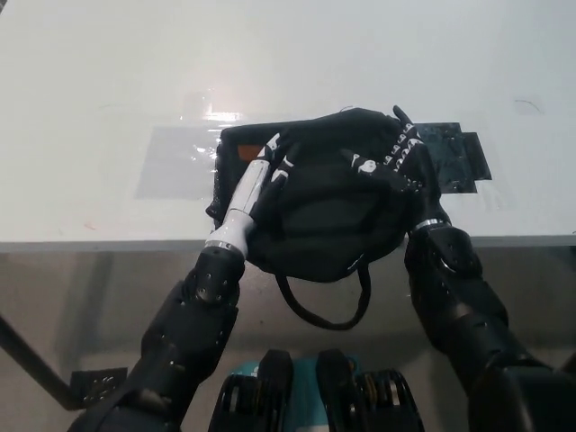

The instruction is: A soft travel bag is kept infront of the robot in the middle of the desk and the robot uses both its hands to press it to reduce its size

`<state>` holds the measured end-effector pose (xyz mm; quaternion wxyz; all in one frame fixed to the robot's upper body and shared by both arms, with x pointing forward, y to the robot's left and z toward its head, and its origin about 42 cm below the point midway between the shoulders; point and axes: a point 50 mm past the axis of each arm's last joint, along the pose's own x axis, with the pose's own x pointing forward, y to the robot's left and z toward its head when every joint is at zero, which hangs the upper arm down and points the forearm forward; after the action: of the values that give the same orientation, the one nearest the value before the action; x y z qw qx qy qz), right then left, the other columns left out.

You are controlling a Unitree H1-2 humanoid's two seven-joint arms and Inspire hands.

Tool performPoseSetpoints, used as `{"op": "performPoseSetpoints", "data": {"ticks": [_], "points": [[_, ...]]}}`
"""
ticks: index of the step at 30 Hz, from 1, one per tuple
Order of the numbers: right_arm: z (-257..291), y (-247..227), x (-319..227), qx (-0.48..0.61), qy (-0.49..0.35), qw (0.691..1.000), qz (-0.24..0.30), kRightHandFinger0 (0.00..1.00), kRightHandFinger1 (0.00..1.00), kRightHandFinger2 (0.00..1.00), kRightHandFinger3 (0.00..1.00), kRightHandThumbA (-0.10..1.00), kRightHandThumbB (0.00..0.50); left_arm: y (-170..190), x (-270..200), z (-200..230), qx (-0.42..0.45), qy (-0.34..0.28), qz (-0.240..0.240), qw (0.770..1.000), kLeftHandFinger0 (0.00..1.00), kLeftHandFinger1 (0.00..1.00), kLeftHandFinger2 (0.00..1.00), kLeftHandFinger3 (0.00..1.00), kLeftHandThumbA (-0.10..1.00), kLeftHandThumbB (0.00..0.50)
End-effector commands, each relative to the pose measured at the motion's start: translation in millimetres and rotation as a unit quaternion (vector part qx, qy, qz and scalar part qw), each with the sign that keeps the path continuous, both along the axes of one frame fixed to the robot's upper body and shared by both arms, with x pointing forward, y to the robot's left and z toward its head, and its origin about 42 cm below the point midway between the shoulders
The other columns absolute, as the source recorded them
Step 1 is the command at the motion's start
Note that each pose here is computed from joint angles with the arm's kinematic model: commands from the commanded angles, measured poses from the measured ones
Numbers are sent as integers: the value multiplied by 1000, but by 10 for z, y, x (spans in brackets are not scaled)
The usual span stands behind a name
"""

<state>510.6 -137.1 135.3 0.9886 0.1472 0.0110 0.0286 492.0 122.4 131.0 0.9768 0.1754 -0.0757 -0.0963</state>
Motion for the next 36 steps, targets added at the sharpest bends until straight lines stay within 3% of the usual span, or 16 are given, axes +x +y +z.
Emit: {"op": "performPoseSetpoints", "data": {"ticks": [1, 6, 8, 12, 16, 18, 19, 22, 23, 28, 33, 36], "points": [[-657, 195, -415, 1, 116, 993, 29, 1000, 1000, 1000, 1000, 1000, 220, 139, -325, -660, 85, 103, 14, 991, 1000, 1000, 1000, 1000, 1000, 163], [-633, 176, -388, -24, 117, 993, 22, 1000, 1000, 1000, 1000, 1000, 220, 113, -202, -558, 172, 98, -3, 980, 1000, 1000, 1000, 1000, 1000, 214], [-594, 160, -357, -44, 110, 993, 19, 1000, 1000, 1000, 1000, 1000, 219, 113, -137, -483, 186, 90, -5, 978, 1000, 1000, 1000, 1000, 1000, 193], [-477, 157, -269, -119, 88, 988, 38, 1000, 1000, 1000, 1000, 1000, 281, 119, -14, -328, 218, 74, -12, 973, 1000, 1000, 1000, 1000, 1000, 208], [-317, 162, -159, -254, 51, 964, 56, 1000, 1000, 1000, 1000, 1000, 247, 121, 175, -48, 251, 48, -25, 966, 1000, 1000, 1000, 1000, 1000, 214], [-214, 164, -89, -388, 17, 919, 73, 1000, 1000, 1000, 1000, 1000, 214, 111, 256, 93, 256, 35, -30, 966, 1000, 1000, 1000, 1000, 1000, 207], [-202, 165, -82, -406, 11, 911, 74, 1000, 1000, 1000, 1000, 1000, 215, 111, 264, 107, 258, 33, -31, 965, 1000, 1000, 1000, 1000, 1000, 206], [27, 207, 70, -604, -38, 791, 93, 1000, 1000, 1000, 1000, 1000, 147, 98, 404, 375, 284, 1, -40, 958, 1000, 1000, 1000, 1000, 1000, 199], [87, 210, 111, -638, -44, 763, 96, 1000, 1000, 1000, 1000, 1000, 147, 84, 440, 448, 293, -6, -42, 955, 1000, 1000, 1000, 1000, 1000, 201], [225, 204, 205, -722, -49, 683, 101, 1000, 1000, 1000, 1000, 1000, 169, 7, 580, 758, 322, -27, -49, 945, 1000, 1000, 1000, 1000, 1000, 202], [195, 140, 204, -727, -40, 678, 103, 1000, 1000, 1000, 1000, 1000, 140, -70, 671, 1008, 331, -37, -52, 941, 1000, 1000, 1000, 1000, 1000, 209], [253, 67, 238, -676, -38, 731, 88, 1000, 1000, 1000, 1000, 1000, 175, -52, 700, 1125, 319, -55, -50, 945, 1000, 1000, 1000, 1000, 1000, 202]]}}
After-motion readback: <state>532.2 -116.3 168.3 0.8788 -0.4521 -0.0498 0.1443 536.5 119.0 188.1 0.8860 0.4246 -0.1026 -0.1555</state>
